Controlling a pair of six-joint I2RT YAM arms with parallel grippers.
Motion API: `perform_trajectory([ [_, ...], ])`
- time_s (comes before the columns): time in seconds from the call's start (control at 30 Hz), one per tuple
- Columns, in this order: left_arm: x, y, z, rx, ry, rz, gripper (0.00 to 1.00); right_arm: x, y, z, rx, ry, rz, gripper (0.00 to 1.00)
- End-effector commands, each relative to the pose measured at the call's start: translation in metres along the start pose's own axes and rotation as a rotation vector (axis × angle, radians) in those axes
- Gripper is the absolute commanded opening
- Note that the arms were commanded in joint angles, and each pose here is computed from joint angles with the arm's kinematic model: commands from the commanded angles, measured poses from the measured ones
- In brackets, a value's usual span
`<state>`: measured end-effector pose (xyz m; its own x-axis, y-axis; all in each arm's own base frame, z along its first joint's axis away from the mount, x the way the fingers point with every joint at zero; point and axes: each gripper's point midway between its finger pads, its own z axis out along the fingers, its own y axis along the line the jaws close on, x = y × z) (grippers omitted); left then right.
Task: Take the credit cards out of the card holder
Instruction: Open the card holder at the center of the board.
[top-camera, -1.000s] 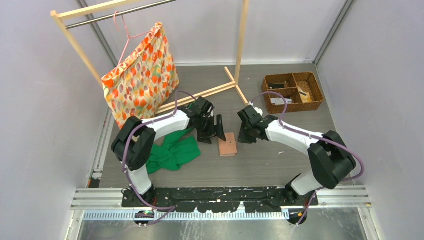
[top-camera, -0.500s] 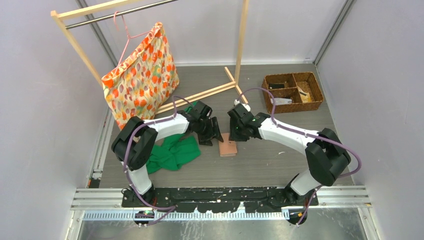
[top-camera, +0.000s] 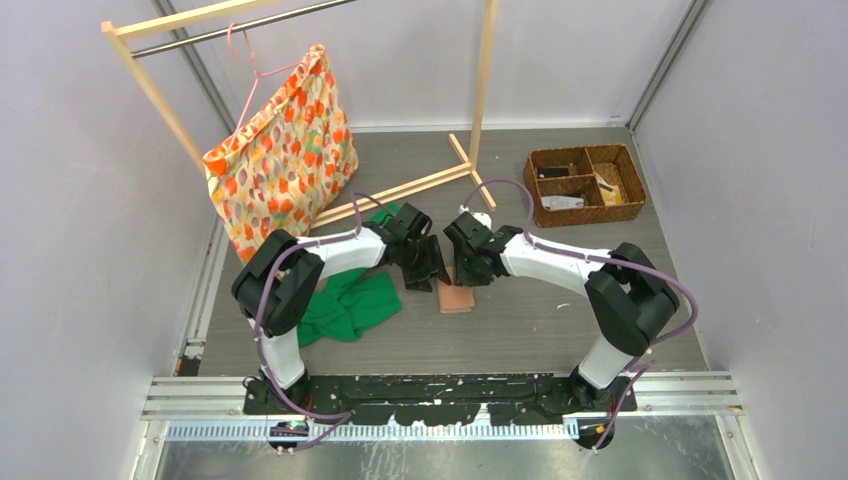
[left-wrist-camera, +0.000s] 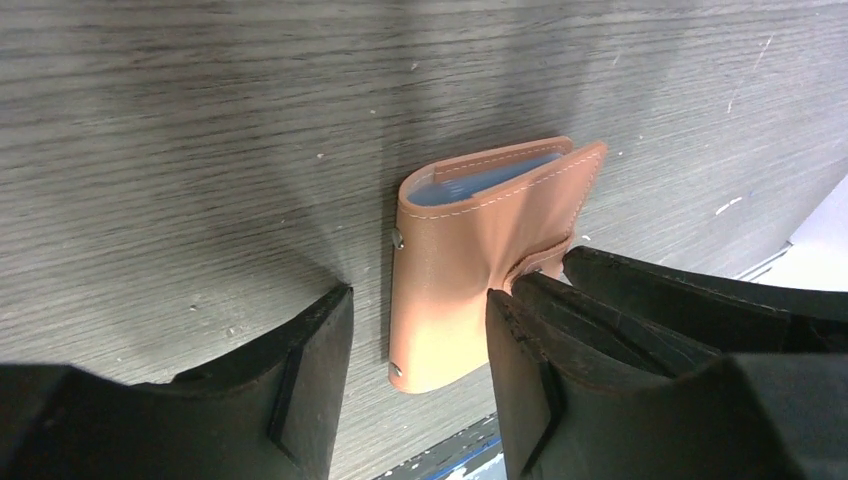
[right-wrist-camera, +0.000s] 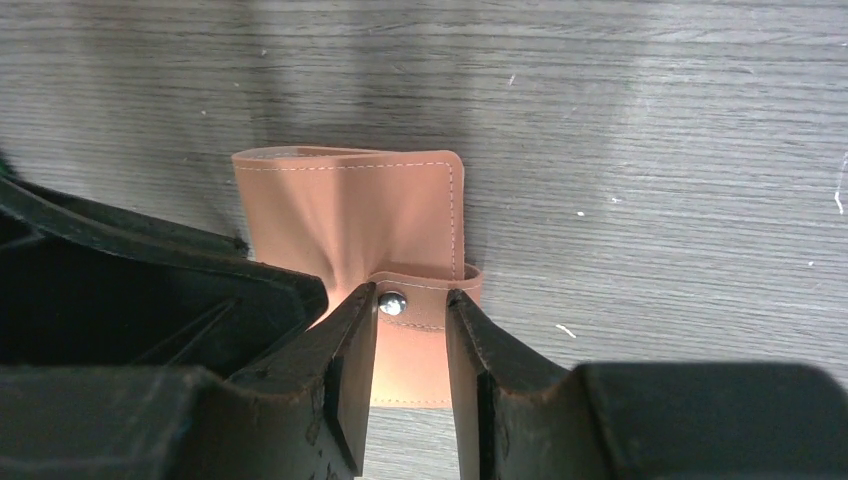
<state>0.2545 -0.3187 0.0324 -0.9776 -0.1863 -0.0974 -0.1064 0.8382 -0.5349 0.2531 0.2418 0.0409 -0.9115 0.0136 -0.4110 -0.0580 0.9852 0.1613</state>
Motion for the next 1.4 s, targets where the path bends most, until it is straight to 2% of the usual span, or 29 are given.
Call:
perform_trajectory([
  [0.0,0.009,0.035,0.013,-0.154,-0.01,-0.021,0.52,-0.009,0.005,0.001,0.006,-0.033,-0.017,0.38],
  [0.27,0.015,0.047,0.018,-0.185,0.005,-0.034,0.37,-0.003,0.012,0.005,-0.02,-0.032,0.008,0.46],
  [0.4,0.016,0.048,0.024,-0.187,0.017,-0.034,0.36,-0.002,0.014,0.005,-0.031,-0.025,0.015,0.47],
  [0.63,0.018,0.051,0.027,-0.199,0.027,-0.038,0.36,0.007,-0.004,0.011,0.048,-0.011,0.011,0.23],
  [0.93,0.019,0.056,0.027,-0.22,0.033,-0.036,0.36,0.006,-0.019,-0.003,0.087,-0.052,0.02,0.03],
  [1.3,0.02,0.057,0.024,-0.224,0.031,-0.03,0.36,-0.004,-0.017,-0.017,0.048,-0.116,0.044,0.01],
  [1.37,0.02,0.058,0.023,-0.225,0.029,-0.031,0.36,-0.007,-0.011,-0.021,0.01,-0.138,0.059,0.1],
])
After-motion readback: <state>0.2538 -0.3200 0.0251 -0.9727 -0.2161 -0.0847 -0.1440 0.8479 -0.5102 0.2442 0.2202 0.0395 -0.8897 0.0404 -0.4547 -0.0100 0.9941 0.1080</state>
